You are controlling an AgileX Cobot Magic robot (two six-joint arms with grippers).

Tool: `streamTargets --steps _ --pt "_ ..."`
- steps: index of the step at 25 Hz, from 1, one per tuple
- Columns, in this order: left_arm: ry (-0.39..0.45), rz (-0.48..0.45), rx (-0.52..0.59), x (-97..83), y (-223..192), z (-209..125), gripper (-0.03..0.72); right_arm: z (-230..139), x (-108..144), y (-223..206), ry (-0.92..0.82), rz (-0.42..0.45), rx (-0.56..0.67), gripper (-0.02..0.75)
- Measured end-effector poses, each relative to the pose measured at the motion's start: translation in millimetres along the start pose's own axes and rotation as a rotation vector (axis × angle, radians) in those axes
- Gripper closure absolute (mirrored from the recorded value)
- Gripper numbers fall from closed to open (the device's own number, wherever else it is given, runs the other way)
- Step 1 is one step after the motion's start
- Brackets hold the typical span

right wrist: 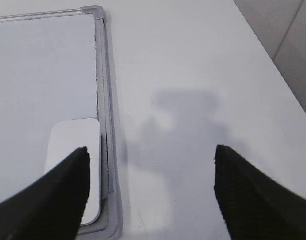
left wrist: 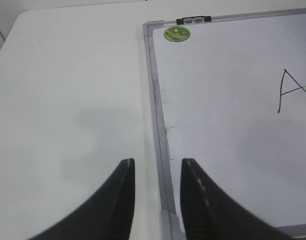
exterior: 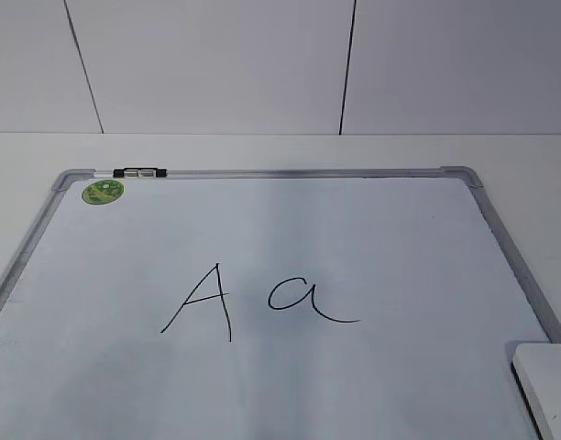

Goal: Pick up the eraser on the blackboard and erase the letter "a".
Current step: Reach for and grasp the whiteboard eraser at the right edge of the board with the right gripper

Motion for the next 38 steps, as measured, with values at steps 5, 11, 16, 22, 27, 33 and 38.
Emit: streamTargets --steps 5,11,16,22,27,33,38 --pt "0.0 0.0 0.0 0.0 0 0 0.453 0 0 0 0.0 0.0 0.0 0.146" --pt "0.0 0.0 0.0 0.0 0 0 0.453 0 0 0 0.0 0.0 0.0 0.146" --pt "0.0 0.0 0.0 0.0 0 0 0.453 0 0 0 0.0 0.0 0.002 0.146" --pt "0.0 0.0 0.0 0.0 0 0 0.453 0 0 0 0.0 0.0 0.002 0.146" --pt "0.0 0.0 0.0 0.0 0 0 0.453 4 7 3 -0.024 0.045 -0.018 0.146" --pt "0.0 0.0 0.0 0.0 0 0 0.453 36 2 19 0.0 0.079 -0.013 0.146" --pt "0.0 0.0 0.0 0.0 0 0 0.453 79 1 22 -0.012 0.166 0.063 0.146"
Point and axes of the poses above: a point on each arm's last joint axis where the gripper is mounted, y pointing back along that axis away from the gripper, x along the wrist's bending axis when the last joint is at zero, z = x × y, the point moved 8 cm from there along -y, pointing out along that axis toward the gripper, and after that the axes turned 13 degrees about y, right-handed, at the moved point
